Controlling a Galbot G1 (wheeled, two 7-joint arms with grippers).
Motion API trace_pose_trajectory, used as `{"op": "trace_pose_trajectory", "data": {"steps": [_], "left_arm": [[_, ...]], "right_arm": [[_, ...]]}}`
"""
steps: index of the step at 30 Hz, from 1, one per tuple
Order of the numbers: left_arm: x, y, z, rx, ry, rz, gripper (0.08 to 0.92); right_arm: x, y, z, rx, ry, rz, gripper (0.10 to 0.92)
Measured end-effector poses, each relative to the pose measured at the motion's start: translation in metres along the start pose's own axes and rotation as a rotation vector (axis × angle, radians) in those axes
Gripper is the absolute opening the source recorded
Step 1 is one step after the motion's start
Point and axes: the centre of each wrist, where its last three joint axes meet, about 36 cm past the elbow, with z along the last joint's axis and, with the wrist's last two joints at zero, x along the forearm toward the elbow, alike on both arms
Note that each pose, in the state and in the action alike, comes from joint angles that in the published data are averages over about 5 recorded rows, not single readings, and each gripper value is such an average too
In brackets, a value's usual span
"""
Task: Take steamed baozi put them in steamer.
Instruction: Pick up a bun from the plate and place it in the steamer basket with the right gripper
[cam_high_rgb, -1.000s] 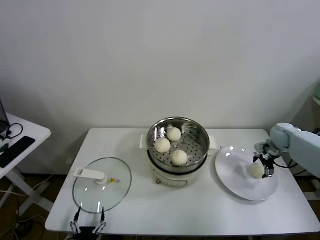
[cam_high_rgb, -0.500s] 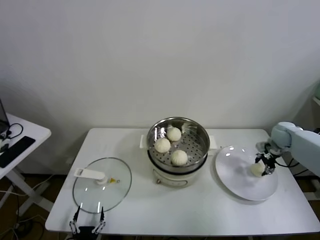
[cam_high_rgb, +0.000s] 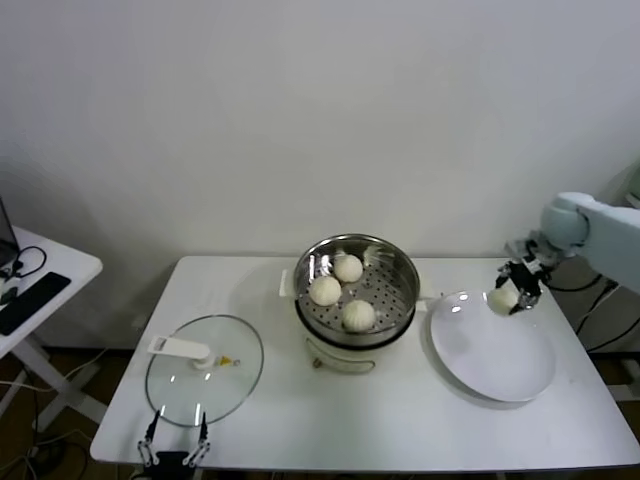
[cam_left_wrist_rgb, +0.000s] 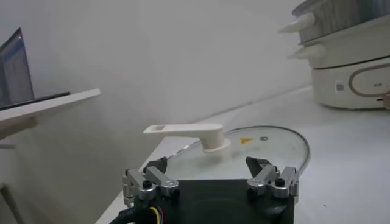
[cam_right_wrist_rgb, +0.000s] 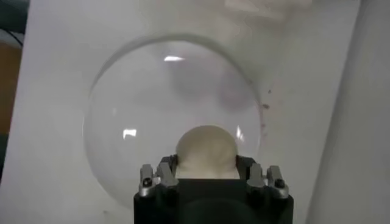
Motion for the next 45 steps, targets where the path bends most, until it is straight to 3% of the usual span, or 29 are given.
{"op": "trace_pose_trajectory", "data": {"steps": [8,17,31,45], "left_arm": [[-0.001,-0.001,-0.005,0.002,-0.012,0.005,0.823],[-0.002,0.0,-0.008,-0.001,-0.02,0.005,0.823],[-0.003,0.002,-0.008,-0.004,-0.02,0.0,0.823],[-0.003,0.005,-0.007,-0.004,-0.017,-0.009,0.823]], "right_arm": [[0.083,-0.02,-0.06,0.046,-0.07,0.067,0.645],[0.114,-0.029,-0.122,0.083,-0.117,0.086,0.645],[0.067,-0.046,-0.188,0.127,-0.143,0.064,0.645],[0.001,-0.059,-0.207,0.141,-0.12,0.036,0.645]]}}
